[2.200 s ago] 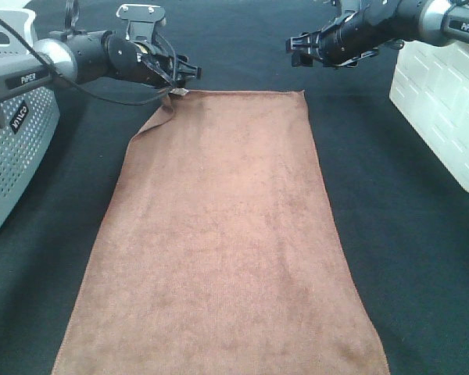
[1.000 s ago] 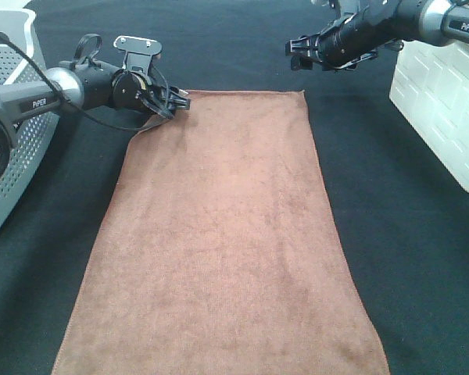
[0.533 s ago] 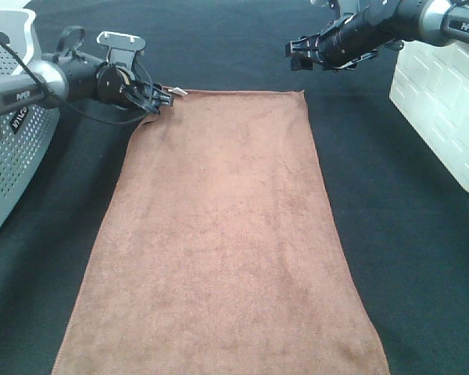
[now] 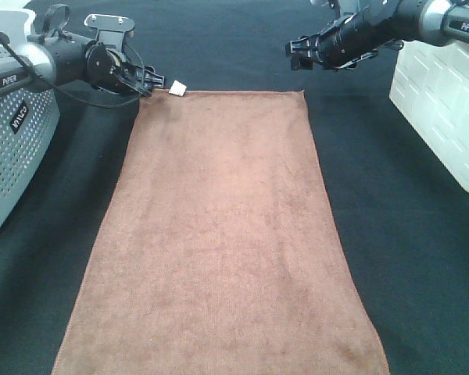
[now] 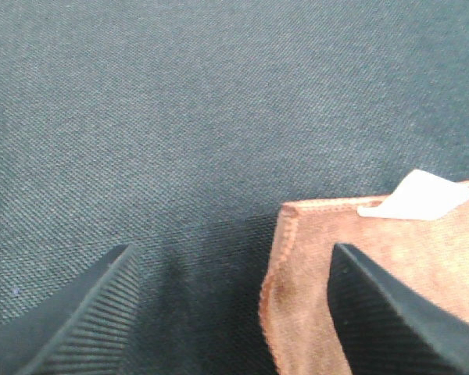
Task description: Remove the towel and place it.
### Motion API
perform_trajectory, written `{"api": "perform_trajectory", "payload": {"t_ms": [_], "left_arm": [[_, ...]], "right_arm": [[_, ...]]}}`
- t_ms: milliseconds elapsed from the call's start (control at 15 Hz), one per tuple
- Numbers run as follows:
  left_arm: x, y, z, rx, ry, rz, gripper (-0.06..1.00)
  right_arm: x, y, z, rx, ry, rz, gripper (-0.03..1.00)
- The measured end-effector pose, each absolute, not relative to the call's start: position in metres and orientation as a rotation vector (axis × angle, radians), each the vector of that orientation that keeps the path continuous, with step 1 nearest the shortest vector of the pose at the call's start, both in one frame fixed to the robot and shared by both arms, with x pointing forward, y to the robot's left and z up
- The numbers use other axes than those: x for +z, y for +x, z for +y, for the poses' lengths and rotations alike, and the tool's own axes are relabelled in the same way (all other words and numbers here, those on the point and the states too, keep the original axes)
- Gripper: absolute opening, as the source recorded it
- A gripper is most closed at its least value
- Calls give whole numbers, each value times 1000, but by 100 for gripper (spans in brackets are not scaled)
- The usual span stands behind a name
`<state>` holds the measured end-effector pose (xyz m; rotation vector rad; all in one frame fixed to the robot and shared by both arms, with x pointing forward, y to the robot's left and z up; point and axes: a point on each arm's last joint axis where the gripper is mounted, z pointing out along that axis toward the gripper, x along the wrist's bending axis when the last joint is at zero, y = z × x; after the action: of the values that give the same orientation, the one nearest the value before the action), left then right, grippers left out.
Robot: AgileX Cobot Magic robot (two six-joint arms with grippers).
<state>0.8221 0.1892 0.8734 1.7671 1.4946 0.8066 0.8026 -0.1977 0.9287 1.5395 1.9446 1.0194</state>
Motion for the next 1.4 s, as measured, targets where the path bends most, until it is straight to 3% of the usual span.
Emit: {"api": "perform_trajectory", "payload": {"t_ms": [400,800,1400], "left_arm": [[885,824,189,804,1746,1499,65],[847,822,194,778,1816,1546,65],[856,828,219,826,1781,1564,65]], "right_arm": [[928,802,-198,1017,1542,1949,63],[925,799,-197,991,1565,2002,63],[933,796,-196,983,1566,2029,63]]}}
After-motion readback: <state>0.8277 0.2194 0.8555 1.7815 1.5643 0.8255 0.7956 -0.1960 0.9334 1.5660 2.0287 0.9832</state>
